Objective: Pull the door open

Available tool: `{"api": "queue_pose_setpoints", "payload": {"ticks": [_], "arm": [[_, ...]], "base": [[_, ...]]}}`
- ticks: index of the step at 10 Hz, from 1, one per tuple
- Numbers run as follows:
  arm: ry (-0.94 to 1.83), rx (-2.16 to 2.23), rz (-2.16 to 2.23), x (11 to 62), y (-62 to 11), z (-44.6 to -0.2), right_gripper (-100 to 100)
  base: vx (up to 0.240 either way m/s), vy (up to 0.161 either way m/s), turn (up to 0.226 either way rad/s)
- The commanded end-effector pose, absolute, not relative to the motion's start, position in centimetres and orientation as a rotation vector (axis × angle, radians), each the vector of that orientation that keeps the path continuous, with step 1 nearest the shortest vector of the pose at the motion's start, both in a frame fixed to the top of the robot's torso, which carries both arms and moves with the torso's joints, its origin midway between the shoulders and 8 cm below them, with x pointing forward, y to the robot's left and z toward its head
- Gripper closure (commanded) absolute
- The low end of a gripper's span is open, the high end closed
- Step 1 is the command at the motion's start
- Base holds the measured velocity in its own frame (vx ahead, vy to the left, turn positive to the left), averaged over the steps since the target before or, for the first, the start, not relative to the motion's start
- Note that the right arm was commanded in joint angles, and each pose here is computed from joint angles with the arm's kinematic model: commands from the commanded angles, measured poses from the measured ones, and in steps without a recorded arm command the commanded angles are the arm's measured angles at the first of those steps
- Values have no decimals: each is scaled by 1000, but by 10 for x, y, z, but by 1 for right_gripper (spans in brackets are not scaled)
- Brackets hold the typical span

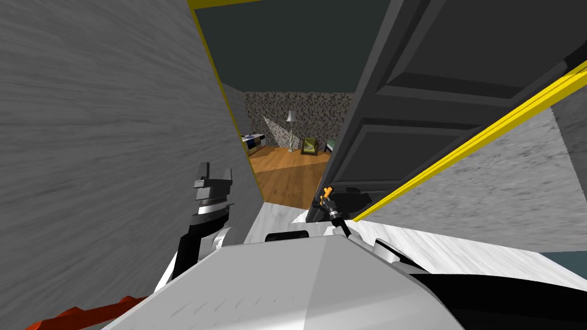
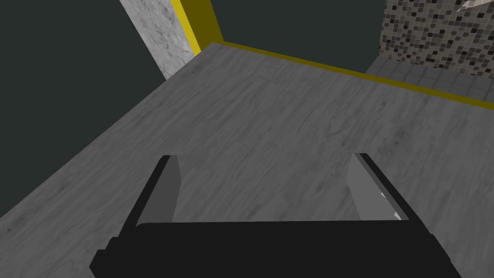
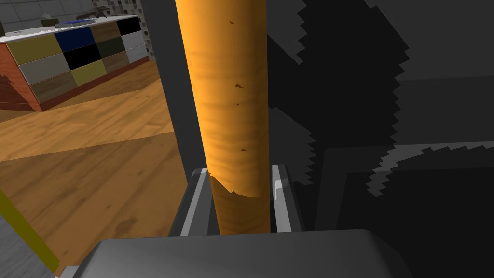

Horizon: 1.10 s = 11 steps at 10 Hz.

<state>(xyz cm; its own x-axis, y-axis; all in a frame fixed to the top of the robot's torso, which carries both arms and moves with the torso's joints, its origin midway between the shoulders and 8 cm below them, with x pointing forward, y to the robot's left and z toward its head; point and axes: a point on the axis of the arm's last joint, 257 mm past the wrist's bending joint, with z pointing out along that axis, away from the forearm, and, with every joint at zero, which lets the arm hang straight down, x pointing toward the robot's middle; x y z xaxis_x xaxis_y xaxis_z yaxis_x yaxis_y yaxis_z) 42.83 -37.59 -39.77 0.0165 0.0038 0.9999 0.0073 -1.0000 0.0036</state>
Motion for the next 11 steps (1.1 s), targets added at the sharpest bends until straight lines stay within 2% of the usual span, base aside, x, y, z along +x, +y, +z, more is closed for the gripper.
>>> {"api": "queue_pose_setpoints", "payload": {"ticks": [1, 8, 11], "arm": [[-38, -2217, -2199, 424, -375, -395, 100], [-122, -2172, -2163, 405, -375, -393, 100], [-169, -2147, -2139, 383, -377, -394, 100]], "base": [[-171, -66, 132], [-190, -60, 77], [-203, -96, 147]]}}
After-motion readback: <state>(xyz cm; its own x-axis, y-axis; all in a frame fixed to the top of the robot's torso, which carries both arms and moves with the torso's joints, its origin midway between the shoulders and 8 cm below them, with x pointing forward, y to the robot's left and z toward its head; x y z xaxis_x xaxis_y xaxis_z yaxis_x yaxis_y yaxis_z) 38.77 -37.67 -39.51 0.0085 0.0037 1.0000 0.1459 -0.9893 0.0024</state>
